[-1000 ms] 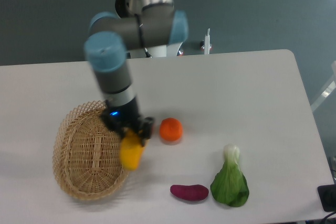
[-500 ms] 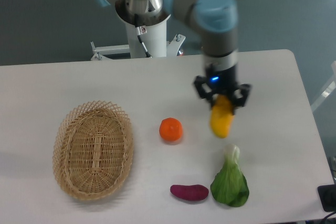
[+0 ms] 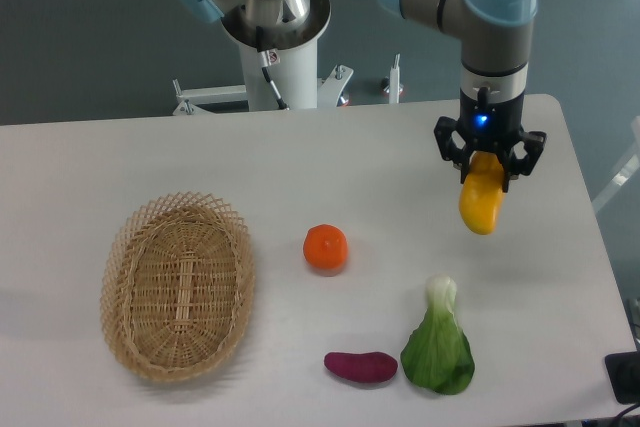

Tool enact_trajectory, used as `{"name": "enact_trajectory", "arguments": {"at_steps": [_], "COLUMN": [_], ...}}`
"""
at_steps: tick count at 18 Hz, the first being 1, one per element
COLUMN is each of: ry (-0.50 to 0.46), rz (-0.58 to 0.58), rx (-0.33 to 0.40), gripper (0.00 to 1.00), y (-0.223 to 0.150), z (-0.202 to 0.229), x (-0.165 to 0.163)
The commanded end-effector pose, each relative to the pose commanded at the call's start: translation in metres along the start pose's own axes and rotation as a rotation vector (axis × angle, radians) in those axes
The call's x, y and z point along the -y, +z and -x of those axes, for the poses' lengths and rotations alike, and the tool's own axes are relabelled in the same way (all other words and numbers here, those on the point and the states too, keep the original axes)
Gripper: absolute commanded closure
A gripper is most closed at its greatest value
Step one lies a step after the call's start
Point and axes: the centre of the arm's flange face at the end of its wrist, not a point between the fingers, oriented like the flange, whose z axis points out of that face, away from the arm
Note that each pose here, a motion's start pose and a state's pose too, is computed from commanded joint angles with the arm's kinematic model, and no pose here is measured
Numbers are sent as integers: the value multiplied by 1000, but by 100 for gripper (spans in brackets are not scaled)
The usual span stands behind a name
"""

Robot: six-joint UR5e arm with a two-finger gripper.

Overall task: Pick up the mango from the basket
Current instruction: 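Lift the held mango out of the basket and carry it away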

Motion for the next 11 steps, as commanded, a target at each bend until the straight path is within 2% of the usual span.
{"name": "enact_trajectory", "arguments": {"at_steps": [11], "ry": [14], "rz": [9], "rx": [-9], "gripper": [52], "y": [5], "z": [2], "x": [-14]}}
